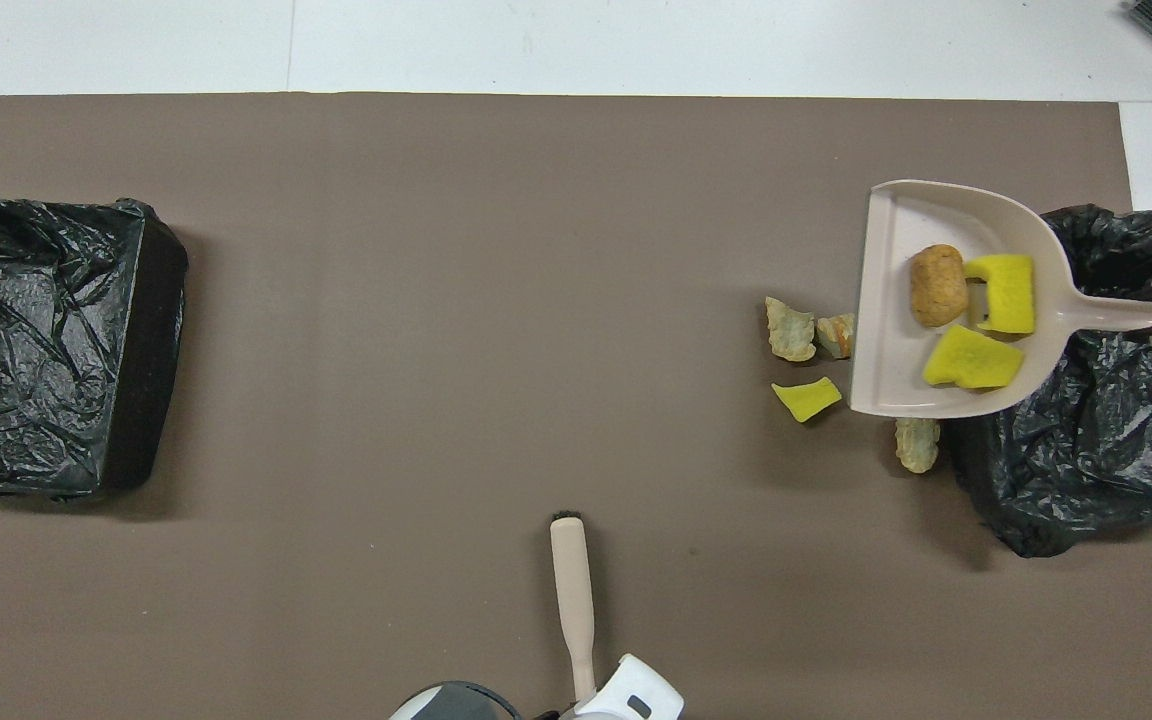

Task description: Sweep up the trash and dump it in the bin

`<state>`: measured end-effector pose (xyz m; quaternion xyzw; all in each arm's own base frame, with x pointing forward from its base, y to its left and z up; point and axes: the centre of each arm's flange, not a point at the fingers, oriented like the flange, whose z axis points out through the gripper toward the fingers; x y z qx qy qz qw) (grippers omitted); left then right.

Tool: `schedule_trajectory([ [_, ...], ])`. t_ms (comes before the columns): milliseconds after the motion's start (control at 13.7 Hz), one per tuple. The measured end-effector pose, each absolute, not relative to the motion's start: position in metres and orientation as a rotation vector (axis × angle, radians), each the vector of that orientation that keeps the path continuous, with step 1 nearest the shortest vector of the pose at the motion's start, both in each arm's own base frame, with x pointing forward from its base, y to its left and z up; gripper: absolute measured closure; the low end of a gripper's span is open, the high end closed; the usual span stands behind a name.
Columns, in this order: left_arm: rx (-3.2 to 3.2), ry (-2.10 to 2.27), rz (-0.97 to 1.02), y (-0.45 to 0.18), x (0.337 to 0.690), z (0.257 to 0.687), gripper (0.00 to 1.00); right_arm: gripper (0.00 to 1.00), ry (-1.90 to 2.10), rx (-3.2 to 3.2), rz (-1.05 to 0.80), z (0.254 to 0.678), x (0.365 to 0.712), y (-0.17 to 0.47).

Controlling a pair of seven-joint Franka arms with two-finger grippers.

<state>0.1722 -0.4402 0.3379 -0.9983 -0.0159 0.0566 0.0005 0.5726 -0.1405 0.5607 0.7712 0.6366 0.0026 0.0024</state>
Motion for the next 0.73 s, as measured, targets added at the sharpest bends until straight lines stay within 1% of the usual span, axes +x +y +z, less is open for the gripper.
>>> schedule_trajectory([
  [73,-3.135,-0.050,0.178,-0.440,0.172,0.338,0.73,0.67,1.981,2.421,-0.002,0.562,0.568,-0.161],
  [146,-3.135,-0.053,0.178,-0.440,0.173,0.338,0.68,0.67,1.957,2.429,-0.014,0.564,0.562,-0.182],
  [219,-3.135,-0.062,0.178,-0.439,0.176,0.338,0.68,0.67,1.935,2.434,-0.032,0.565,0.556,-0.200],
  [292,-3.139,-0.081,0.177,-0.437,0.184,0.339,0.60,0.67,1.916,2.431,-0.063,0.566,0.549,-0.218],
  [438,-3.162,-0.094,0.166,-0.429,0.215,0.349,0.41,0.67,1.881,2.415,-0.141,0.569,0.536,-0.251],
  [584,-3.166,-0.097,0.178,-0.414,0.260,0.367,0.15,0.67,1.838,2.376,-0.200,0.578,0.523,-0.284],
  [657,-3.166,-0.077,0.190,-0.404,0.287,0.382,0.04,0.67,1.808,2.340,-0.247,0.584,0.520,-0.295],
  [729,-3.176,-0.050,0.183,-0.391,0.316,0.400,0.00,0.67,1.788,2.295,-0.305,0.587,0.519,-0.302],
])
